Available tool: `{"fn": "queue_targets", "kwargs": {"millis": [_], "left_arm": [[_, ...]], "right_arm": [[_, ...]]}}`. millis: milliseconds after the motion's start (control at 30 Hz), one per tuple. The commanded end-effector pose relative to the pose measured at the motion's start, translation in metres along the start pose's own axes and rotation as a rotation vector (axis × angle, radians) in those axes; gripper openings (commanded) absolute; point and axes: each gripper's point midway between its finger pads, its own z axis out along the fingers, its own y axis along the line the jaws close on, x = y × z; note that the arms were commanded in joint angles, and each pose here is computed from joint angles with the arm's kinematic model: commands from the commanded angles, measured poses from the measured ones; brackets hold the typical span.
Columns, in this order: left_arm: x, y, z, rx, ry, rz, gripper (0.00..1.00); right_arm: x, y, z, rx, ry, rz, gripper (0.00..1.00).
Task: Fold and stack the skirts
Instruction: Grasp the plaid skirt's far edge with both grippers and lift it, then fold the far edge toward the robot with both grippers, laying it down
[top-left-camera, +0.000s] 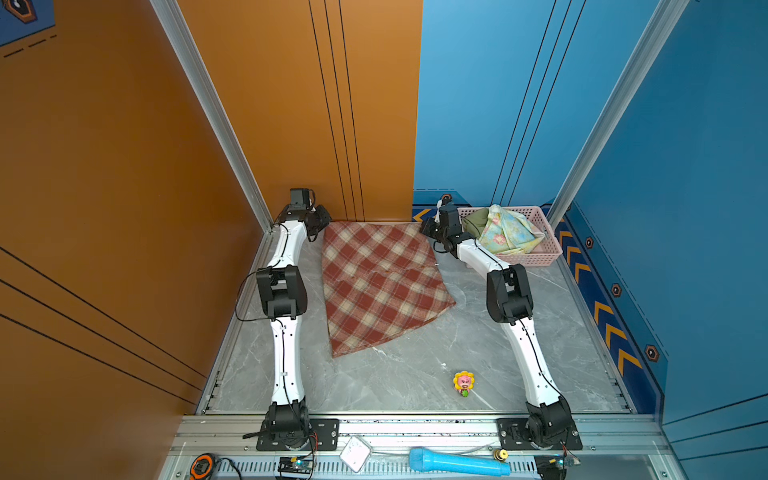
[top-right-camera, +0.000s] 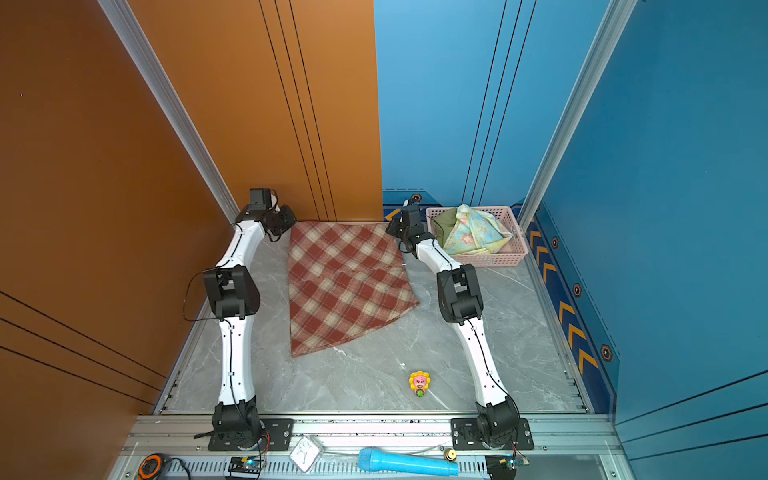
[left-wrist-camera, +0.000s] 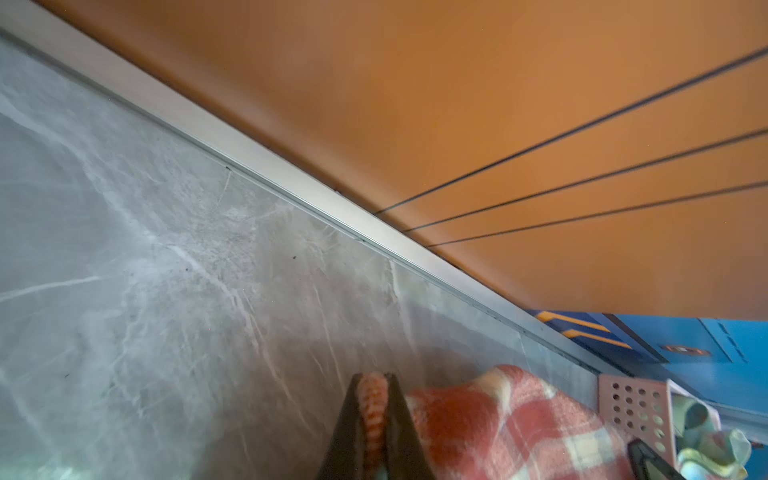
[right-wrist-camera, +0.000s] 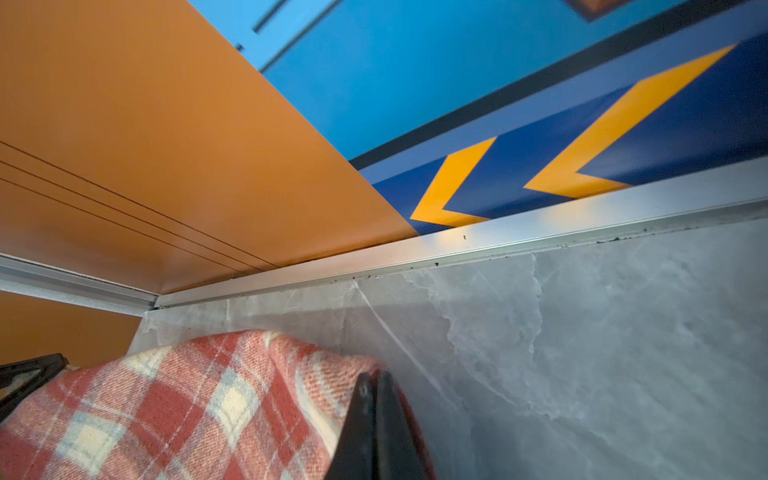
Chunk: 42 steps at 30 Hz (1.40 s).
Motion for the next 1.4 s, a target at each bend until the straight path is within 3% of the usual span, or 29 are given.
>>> {"fn": "queue_targets", "kwargs": {"millis": [0, 267, 467, 533, 600, 633, 700, 733, 833, 933, 1133, 1367], "left_arm": [[-0.006, -0.036, -0.049, 0.031, -0.026, 0.115, 0.00], [0.049, -0.038, -0.107, -0.037, 0.027, 0.208, 0.00], [0.117, -0.028, -0.150, -0.060, 0.016, 0.228, 0.00], [0.143, -0.023, -0.164, -0.057, 0.007, 0.227, 0.00], [0.177, -0.008, -0.175, -0.072, 0.021, 0.214, 0.00], [0.190, -0.002, -0.179, -0.075, 0.026, 0.210, 0.03], [0.228, 0.019, -0.184, -0.098, 0.069, 0.187, 0.30], [0.239, 0.026, -0.186, -0.105, 0.081, 0.171, 0.37], [0.265, 0.048, -0.194, -0.138, 0.106, 0.130, 0.58], [0.280, 0.065, -0.200, -0.188, 0.133, 0.108, 0.62], [0.294, 0.078, -0.196, -0.242, 0.199, 0.075, 0.62], [0.319, 0.073, -0.187, -0.232, 0.296, 0.048, 0.62]], "right_arm": [[-0.064, 0.051, -0.046, -0.120, -0.130, -0.066, 0.00], [-0.062, 0.061, -0.103, -0.191, -0.116, -0.094, 0.00], [-0.022, 0.048, -0.166, -0.195, -0.081, -0.156, 0.02], [-0.005, 0.038, -0.189, -0.178, -0.083, -0.189, 0.05], [0.019, 0.028, -0.213, -0.157, -0.069, -0.227, 0.16], [0.031, 0.022, -0.223, -0.142, -0.059, -0.246, 0.24], [0.055, 0.009, -0.244, -0.102, -0.041, -0.278, 0.47], [0.063, 0.004, -0.253, -0.078, -0.036, -0.285, 0.57], [0.080, -0.009, -0.272, 0.005, -0.016, -0.289, 0.64], [0.090, -0.012, -0.277, 0.076, 0.039, -0.283, 0.64], [0.097, -0.034, -0.265, 0.305, 0.182, -0.235, 0.62], [0.104, -0.055, -0.245, 0.391, 0.263, -0.188, 0.63]]}}
